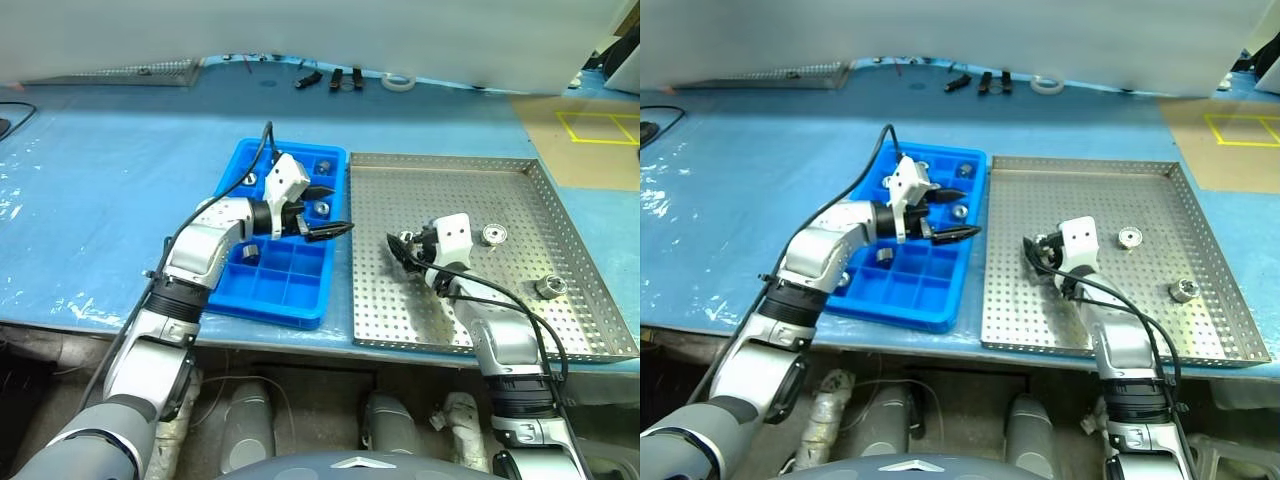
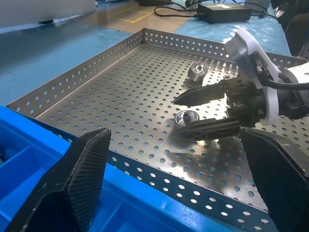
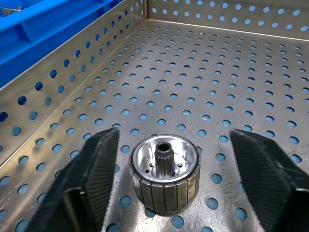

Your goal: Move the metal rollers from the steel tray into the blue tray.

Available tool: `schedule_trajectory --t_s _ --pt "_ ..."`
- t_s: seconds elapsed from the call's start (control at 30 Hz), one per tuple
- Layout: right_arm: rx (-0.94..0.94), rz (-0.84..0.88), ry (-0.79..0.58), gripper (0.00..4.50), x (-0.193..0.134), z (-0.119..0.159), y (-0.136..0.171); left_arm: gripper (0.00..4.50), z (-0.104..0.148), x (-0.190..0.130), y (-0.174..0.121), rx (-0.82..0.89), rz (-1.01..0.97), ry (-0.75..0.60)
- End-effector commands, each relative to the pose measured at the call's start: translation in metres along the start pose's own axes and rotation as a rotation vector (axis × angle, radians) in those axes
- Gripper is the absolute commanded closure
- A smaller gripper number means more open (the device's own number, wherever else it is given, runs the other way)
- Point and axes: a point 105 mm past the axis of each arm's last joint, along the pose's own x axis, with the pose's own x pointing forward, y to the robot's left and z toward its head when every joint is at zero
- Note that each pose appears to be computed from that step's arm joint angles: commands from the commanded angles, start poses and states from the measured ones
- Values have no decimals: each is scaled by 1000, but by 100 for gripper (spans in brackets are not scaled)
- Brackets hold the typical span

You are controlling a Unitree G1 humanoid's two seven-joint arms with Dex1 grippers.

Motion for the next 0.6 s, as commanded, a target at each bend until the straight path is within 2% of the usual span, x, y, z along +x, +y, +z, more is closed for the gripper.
schedule_trajectory --t_s 0.03,0.13,0.4,0.5,0.6 --pt "-12 8 -30 202 0 6 2 0 10 -1 -1 40 3 -20" --pt "-9 11 -27 290 1 6 3 0 9 -2 0 41 4 -17" --pt "-6 36 -31 289 1 8 6 0 9 -7 2 42 13 -12" --pt "11 77 -61 289 1 17 11 0 9 -12 2 43 16 -5" --pt "-12 202 -111 289 -1 37 27 0 8 -25 4 49 38 11"
